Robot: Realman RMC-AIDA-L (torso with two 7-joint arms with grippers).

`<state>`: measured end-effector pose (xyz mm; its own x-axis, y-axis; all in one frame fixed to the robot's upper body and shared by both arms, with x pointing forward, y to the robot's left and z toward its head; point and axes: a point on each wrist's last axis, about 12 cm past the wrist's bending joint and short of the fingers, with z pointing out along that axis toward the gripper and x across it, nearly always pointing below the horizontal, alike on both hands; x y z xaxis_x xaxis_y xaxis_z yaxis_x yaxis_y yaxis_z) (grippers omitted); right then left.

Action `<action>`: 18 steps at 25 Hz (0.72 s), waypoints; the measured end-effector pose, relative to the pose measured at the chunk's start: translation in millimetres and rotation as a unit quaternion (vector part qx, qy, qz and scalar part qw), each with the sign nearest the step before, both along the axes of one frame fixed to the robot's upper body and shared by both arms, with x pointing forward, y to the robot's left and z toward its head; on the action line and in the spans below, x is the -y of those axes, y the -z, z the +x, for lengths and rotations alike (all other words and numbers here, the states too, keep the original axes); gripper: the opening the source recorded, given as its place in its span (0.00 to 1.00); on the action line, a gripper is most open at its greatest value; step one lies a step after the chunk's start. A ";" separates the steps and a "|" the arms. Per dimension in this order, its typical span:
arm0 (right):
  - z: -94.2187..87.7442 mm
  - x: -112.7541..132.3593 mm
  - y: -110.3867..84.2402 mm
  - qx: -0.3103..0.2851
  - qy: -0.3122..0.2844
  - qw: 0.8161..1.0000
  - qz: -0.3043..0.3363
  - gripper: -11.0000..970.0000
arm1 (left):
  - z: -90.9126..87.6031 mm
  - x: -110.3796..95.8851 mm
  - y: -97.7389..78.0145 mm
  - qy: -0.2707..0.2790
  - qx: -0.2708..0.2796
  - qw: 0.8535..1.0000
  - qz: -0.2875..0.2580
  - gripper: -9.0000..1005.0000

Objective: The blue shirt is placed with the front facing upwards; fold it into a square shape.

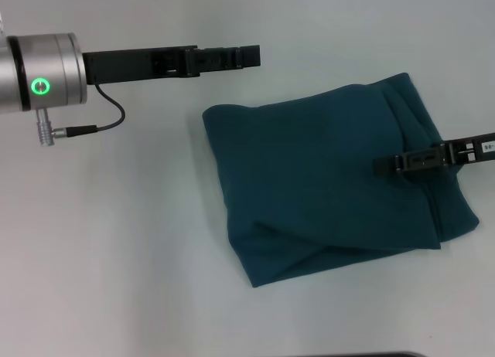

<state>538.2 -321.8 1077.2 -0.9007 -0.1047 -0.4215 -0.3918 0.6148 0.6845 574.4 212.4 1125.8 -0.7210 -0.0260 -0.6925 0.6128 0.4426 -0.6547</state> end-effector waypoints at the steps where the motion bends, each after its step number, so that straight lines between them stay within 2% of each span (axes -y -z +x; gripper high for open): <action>1: 0.2 -1.0 0.3 0.000 0.000 1.000 0.000 0.87 | -0.1 -0.1 0.2 0.000 0.000 1.000 0.000 0.96; 10: 9.8 -10.6 0.1 0.016 0.009 1.000 -0.001 0.84 | -0.5 -0.6 0.6 0.000 0.002 1.000 0.001 0.96; 13: 11.9 -11.4 1.0 0.017 0.015 1.000 -0.005 0.62 | -0.8 -1.1 1.0 -0.001 0.001 1.000 0.001 0.96; 18: 12.1 -12.1 1.9 0.018 0.015 1.000 -0.004 0.41 | -1.5 -3.0 1.9 -0.003 0.000 1.000 0.002 0.96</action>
